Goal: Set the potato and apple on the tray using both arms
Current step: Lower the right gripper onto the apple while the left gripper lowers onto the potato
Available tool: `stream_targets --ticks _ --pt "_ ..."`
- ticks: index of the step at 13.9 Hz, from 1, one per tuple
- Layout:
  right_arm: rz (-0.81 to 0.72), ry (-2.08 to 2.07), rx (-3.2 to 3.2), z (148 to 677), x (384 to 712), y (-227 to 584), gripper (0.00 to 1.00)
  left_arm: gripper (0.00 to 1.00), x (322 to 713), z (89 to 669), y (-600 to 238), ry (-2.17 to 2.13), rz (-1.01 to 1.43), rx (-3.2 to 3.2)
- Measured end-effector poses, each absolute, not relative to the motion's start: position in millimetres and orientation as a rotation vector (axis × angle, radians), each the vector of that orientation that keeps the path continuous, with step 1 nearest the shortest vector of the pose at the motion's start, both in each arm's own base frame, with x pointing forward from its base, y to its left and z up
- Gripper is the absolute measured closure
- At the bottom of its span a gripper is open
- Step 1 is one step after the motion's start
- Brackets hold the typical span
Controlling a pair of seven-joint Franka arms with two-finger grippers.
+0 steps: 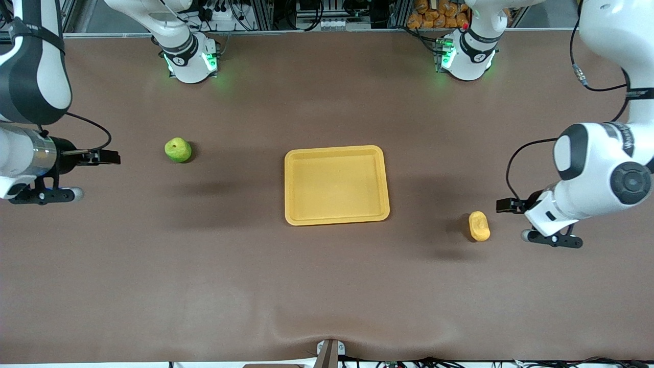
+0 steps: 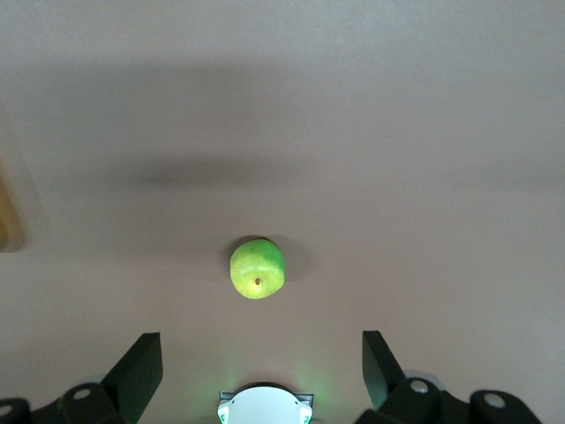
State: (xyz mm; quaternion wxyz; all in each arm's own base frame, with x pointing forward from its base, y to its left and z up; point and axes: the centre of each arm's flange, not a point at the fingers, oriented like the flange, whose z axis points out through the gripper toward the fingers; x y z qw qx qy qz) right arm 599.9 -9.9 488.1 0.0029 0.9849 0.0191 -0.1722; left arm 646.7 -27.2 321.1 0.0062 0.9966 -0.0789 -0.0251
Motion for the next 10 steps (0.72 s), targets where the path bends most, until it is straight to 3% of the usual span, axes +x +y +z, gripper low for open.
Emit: stream_targets --ticks 4,10 --pt "-0.594 0.061 3.090 459.1 596.9 -8.0 0.00 0.00 621.8 264.1 -30.5 -0.250 0.043 3.113" --pt "-0.667 0.061 3.078 420.0 583.0 -7.8 0.00 0.00 622.2 220.8 -34.8 -0.187 0.123 3.101"
